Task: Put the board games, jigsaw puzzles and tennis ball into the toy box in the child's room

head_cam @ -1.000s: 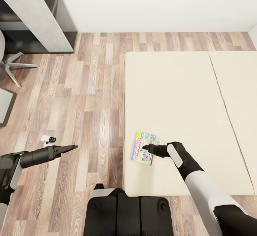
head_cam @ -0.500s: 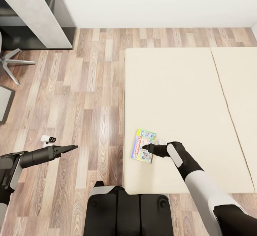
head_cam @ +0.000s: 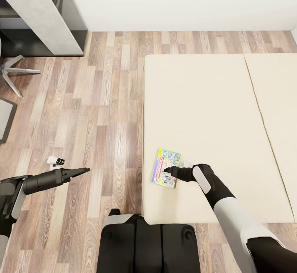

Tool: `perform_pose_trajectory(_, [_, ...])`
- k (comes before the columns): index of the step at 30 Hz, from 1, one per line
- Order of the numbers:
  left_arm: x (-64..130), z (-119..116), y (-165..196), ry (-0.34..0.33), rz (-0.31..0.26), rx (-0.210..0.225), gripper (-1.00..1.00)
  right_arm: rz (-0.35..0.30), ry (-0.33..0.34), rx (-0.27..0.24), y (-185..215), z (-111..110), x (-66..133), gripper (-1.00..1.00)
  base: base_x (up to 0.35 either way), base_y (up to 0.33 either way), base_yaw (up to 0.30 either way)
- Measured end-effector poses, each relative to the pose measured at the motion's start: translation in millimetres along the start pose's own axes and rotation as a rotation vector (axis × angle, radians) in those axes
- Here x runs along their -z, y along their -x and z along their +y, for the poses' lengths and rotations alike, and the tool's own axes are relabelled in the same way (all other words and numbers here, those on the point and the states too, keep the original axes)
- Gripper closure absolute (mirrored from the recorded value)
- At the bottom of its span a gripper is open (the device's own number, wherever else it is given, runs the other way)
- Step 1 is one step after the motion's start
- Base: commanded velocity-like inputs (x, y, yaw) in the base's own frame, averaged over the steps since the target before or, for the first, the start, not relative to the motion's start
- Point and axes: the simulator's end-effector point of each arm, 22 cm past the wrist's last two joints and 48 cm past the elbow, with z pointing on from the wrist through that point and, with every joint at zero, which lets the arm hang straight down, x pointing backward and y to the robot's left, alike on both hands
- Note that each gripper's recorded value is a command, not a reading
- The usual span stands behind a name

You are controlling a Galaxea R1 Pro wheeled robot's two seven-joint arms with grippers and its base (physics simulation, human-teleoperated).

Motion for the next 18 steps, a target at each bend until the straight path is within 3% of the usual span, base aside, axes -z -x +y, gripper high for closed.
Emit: perform_pose_trajectory(18, [0.5,0,0,0.001,0.0,-0.002,-1.0,0.009,0.048,0.005,-7,30,-6.0,-1.0,0.0,0.0,0.0])
